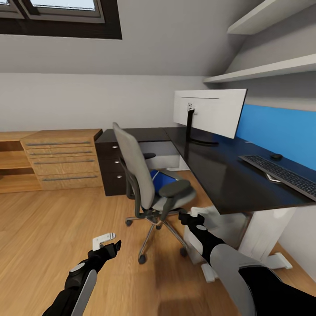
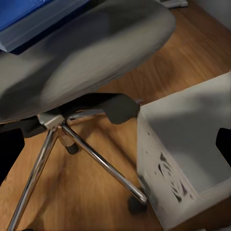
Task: In the bedroom, organize the workspace by keeping the computer under the desk, ensuring the monitor is on the desk, placing the keyboard on the desk next to the monitor, placing the mouse on the desk next to the keyboard, moving the folder from the swivel chair onto the desk next to the mouse, stacking the notebook on top of the folder with the pen on top of the notebook, and positioning the swivel chair next to the desk.
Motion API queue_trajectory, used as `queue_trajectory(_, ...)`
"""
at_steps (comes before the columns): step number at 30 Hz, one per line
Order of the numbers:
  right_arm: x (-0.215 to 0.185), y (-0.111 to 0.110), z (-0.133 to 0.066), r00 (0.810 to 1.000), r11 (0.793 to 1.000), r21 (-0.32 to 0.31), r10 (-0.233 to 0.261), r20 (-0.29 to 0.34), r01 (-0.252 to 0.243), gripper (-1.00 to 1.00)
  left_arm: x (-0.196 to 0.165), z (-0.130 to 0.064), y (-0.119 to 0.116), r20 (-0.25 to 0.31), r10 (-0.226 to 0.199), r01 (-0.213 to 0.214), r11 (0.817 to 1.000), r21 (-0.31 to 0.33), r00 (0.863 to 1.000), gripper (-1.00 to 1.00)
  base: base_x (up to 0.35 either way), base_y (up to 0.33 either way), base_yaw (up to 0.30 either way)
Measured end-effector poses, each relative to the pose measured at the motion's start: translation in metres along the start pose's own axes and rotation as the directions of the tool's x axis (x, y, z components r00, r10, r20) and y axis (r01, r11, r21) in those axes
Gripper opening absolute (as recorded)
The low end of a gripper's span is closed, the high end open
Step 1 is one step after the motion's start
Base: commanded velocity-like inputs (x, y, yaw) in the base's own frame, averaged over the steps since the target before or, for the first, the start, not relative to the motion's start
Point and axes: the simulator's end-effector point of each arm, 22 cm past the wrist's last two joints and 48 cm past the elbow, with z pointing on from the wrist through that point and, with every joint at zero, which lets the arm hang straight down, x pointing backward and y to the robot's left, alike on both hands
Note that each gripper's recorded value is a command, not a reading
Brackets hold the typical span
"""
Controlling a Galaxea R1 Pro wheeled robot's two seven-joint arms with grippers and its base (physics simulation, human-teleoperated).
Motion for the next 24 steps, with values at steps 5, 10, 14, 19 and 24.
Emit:
queue_trajectory(5, -0.0001, 0.0, -0.0001, 1.0, 1.0, 0.0, 0.0, 0.0, 0.0, 1.0, -0.0002, -0.0001, 0.0005, 0.0, 0.0, 0.0, 1.0, -0.001, 1.0, 1.0, 0.188, 0.0, 0.0)
queue_trajectory(10, 0.0001, 0.0001, 0.0, 1.0, 1.0, 0.0, 0.0, 0.0, 0.0, 1.0, -0.0002, 0.0, 0.0009, 0.0, 0.001, -0.001, 1.0, -0.002, 1.0, 1.0, 0.06, 0.0, 0.0)
queue_trajectory(14, -0.0001, 0.0, -0.0001, 1.0, 1.0, 0.0, 0.0, 0.0, 0.0, 1.0, -0.0002, -0.0001, 0.0008, 0.0, 0.0, 0.0, 1.0, -0.002, 1.0, 1.0, 0.164, 0.0, 0.0)
queue_trajectory(19, 0.0001, 0.0003, 0.0, 1.0, 1.0, 0.0, 0.0, 0.0, 0.0, 1.0, -0.0002, 0.0001, 0.0011, 0.0, 0.001, -0.001, 1.0, -0.002, 1.0, 1.0, 0.061, 0.0, 0.0)
queue_trajectory(24, 0.0002, 0.0009, 0.0, 1.0, 1.0, -0.001, 0.0, 0.0, 0.0, 1.0, -0.0003, 0.0001, 0.0017, 0.0, 0.0, 0.0, 1.0, -0.004, 1.0, 1.0, 0.017, 0.0, 0.005)
